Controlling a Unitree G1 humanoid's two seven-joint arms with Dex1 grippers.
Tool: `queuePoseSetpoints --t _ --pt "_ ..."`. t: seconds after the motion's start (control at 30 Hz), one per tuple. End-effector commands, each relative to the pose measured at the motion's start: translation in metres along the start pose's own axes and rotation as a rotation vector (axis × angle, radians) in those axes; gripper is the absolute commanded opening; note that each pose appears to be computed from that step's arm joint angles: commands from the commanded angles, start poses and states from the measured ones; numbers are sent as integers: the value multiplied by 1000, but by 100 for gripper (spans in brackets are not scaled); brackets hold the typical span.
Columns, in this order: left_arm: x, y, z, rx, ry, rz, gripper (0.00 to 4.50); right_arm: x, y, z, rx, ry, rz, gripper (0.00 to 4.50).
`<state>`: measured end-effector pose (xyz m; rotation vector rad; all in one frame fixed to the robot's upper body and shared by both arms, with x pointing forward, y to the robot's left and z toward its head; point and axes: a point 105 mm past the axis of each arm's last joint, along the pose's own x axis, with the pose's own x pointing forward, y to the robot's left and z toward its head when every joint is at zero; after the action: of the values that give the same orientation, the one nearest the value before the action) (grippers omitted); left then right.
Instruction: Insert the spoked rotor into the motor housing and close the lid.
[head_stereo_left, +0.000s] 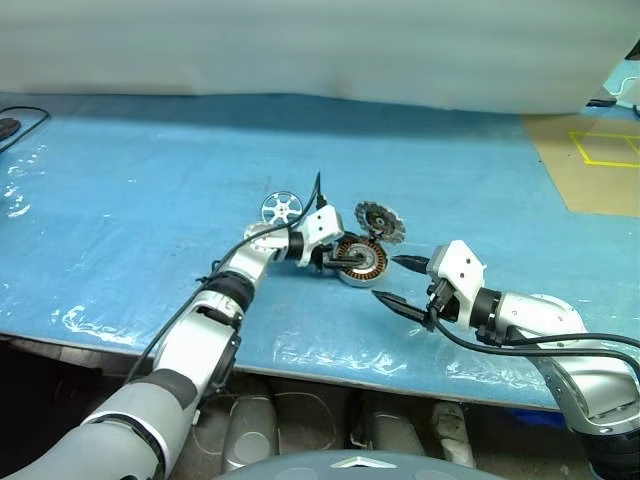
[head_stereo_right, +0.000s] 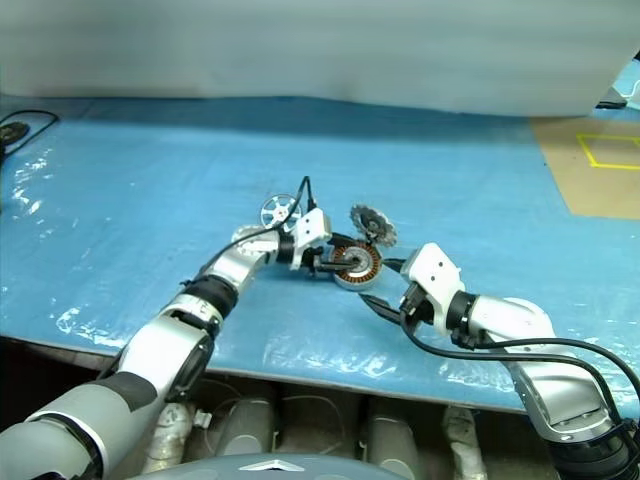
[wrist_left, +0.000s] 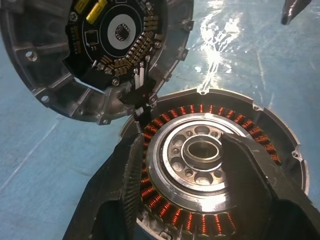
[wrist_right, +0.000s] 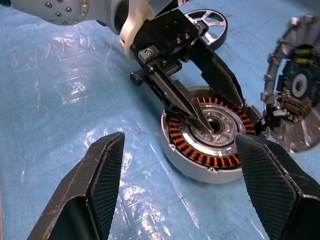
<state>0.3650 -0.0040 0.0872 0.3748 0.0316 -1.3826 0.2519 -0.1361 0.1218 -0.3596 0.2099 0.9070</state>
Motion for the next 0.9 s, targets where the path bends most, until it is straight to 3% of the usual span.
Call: queuePoseSetpoints --t 0.03,0.4,0.6,0.73,0.9 --pt "-8 6 14 42 -49 -4 259 1 -2 8 -23 -29 -5 370" --pt "-30 -18 43 -14 -205 -190 259 2 -1 5 -15 -29 5 370" --pt "-52 -5 43 -38 -214 -96 259 3 -2 5 -11 -36 6 370" --pt "-79 7 39 -142 -243 11 259 5 -3 7 12 -49 -3 370" --pt "-121 1 30 -268 -280 68 263 22 5 4 63 -79 21 251"
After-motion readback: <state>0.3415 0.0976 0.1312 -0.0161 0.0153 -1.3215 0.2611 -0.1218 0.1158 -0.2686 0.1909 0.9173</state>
